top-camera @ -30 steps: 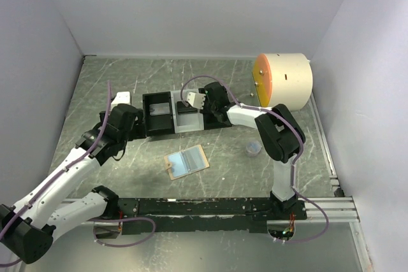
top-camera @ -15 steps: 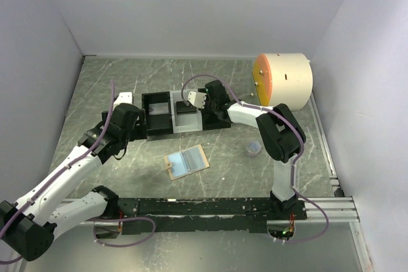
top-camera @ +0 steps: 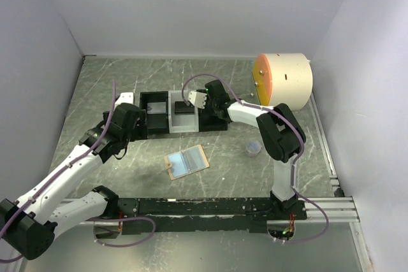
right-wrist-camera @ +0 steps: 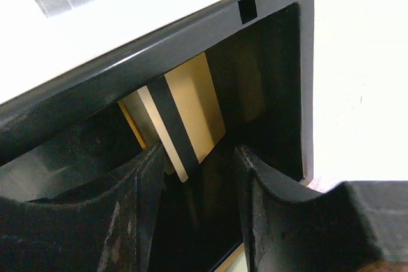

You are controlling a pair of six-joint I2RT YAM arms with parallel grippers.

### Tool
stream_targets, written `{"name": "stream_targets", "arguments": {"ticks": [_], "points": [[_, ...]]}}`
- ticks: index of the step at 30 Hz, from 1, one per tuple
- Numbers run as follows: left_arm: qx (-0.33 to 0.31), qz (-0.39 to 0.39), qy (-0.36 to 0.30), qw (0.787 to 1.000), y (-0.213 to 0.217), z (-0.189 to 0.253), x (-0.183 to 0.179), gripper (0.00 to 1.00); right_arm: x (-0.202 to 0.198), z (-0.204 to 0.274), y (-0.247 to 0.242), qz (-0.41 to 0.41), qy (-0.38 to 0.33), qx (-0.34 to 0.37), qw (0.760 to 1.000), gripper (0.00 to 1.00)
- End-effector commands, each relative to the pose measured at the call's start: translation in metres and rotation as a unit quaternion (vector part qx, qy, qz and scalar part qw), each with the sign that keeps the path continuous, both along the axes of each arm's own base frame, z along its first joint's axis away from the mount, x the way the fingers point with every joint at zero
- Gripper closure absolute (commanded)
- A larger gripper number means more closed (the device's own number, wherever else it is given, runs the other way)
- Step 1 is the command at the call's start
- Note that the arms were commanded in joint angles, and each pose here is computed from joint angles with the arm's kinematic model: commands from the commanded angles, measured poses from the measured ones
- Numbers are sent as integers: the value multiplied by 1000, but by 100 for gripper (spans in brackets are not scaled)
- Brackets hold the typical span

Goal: Take the credit cards out of the card holder

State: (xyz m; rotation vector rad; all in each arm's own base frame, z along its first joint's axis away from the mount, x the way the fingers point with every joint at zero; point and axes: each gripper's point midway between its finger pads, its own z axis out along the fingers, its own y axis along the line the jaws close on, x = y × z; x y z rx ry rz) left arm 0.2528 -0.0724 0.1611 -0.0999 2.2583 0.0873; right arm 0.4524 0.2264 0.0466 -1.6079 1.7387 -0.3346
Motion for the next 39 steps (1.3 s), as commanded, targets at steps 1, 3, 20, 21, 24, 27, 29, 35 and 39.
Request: {"name": "stream_targets", "arguments": {"ticks": [1, 3, 20, 21, 24, 27, 29, 35, 39], "points": [[-5, -7, -8, 1000, -2, 8, 3, 5, -6, -5, 3, 3, 18, 11, 1000, 51], [-6, -9, -7, 1000, -3, 8, 3, 4, -8, 2, 7, 9, 15, 24, 1000, 51], [-37, -40, -1, 999, -17, 7, -2, 4, -13, 122, 19, -97, -73, 281, 952, 46], [-42, -43, 0, 998, -18, 8, -3, 4, -19, 134, 19, -127, -66, 335, 931, 45], [-63, -62, 4, 996, -27, 6, -7, 3, -50, 150, 22, -172, -11, 462, 870, 43], [-98, -82, 13, 992, -41, 6, -11, 4, -90, 140, 28, -224, 101, 536, 808, 46], [-125, -75, 23, 989, -46, 5, -17, 5, -118, 116, 33, -258, 188, 546, 775, 49], [-258, -91, 60, 960, -82, -5, -43, 7, -191, 95, 59, -202, 351, 577, 710, 39], [-338, -106, 75, 932, -103, -14, -57, 10, -219, 74, 67, -223, 396, 555, 697, 34]]}}
